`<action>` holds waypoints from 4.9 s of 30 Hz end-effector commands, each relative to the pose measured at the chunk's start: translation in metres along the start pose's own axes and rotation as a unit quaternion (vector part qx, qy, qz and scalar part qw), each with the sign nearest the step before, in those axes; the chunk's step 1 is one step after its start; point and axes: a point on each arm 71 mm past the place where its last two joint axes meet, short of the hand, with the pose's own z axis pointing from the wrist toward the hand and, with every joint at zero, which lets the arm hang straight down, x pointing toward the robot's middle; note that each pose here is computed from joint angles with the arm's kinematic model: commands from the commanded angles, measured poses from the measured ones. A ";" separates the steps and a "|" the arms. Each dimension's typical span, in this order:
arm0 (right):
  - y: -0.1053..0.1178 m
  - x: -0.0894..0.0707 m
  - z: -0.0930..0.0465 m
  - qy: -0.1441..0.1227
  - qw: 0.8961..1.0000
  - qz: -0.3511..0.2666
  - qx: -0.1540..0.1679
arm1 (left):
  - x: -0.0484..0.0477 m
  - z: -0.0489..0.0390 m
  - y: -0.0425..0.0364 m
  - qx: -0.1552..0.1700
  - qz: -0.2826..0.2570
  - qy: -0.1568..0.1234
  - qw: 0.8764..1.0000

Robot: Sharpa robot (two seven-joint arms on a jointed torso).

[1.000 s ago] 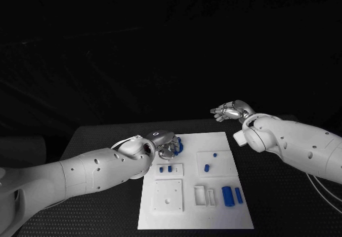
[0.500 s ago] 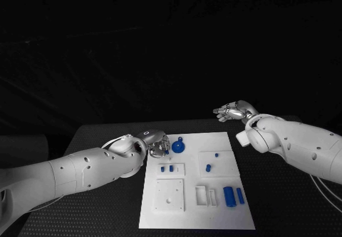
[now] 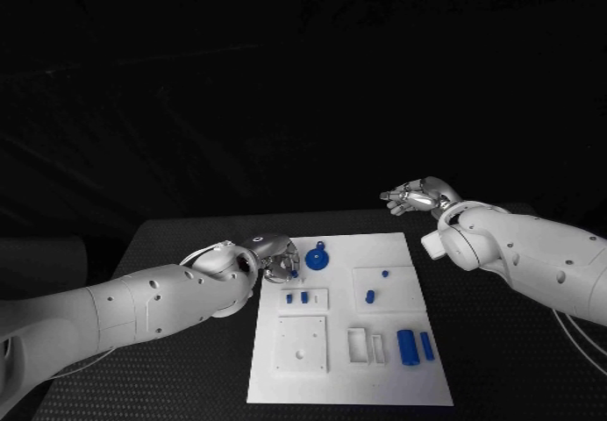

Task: Assemble the parts on the task board

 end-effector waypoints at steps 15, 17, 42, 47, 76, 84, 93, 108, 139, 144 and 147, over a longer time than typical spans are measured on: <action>0.001 0.001 0.000 0.007 1.000 0.000 -0.004 | 0.0096 0.0011 -0.0062 0.006 -0.005 0.011 1.000; 0.001 0.001 0.000 0.007 1.000 0.000 -0.004 | 0.0096 0.0014 -0.0066 0.006 -0.005 0.010 1.000; 0.001 0.002 0.000 0.008 1.000 0.000 -0.004 | 0.0150 0.0079 -0.0135 0.010 -0.001 0.023 1.000; 0.001 0.002 0.000 0.008 1.000 0.000 -0.004 | 0.0162 0.0085 -0.0139 0.008 0.000 0.029 1.000; 0.001 0.002 0.000 0.008 1.000 0.000 -0.004 | 0.0238 0.0094 -0.0107 -0.008 0.023 0.061 0.998; 0.001 0.002 0.000 0.008 1.000 0.000 -0.004 | 0.0207 0.0090 -0.0111 0.001 0.018 0.041 0.999; 0.000 0.001 0.000 0.007 1.000 0.000 -0.003 | 0.0122 0.0053 -0.0116 0.029 -0.008 -0.006 1.000; -0.001 -0.001 -0.002 0.009 1.000 -0.011 -0.007 | 0.0052 -0.0021 -0.0084 0.061 -0.019 -0.022 0.998; -0.001 0.002 -0.002 0.015 1.000 -0.015 -0.008 | 0.0169 0.0206 -0.0448 0.142 0.192 0.049 0.970; -0.001 0.002 -0.002 0.016 1.000 -0.014 -0.007 | 0.0183 0.0215 -0.0469 0.142 0.204 0.052 0.967; -0.001 0.003 -0.002 0.017 1.000 -0.014 -0.008 | 0.0187 0.0229 -0.0476 0.139 0.210 0.051 0.966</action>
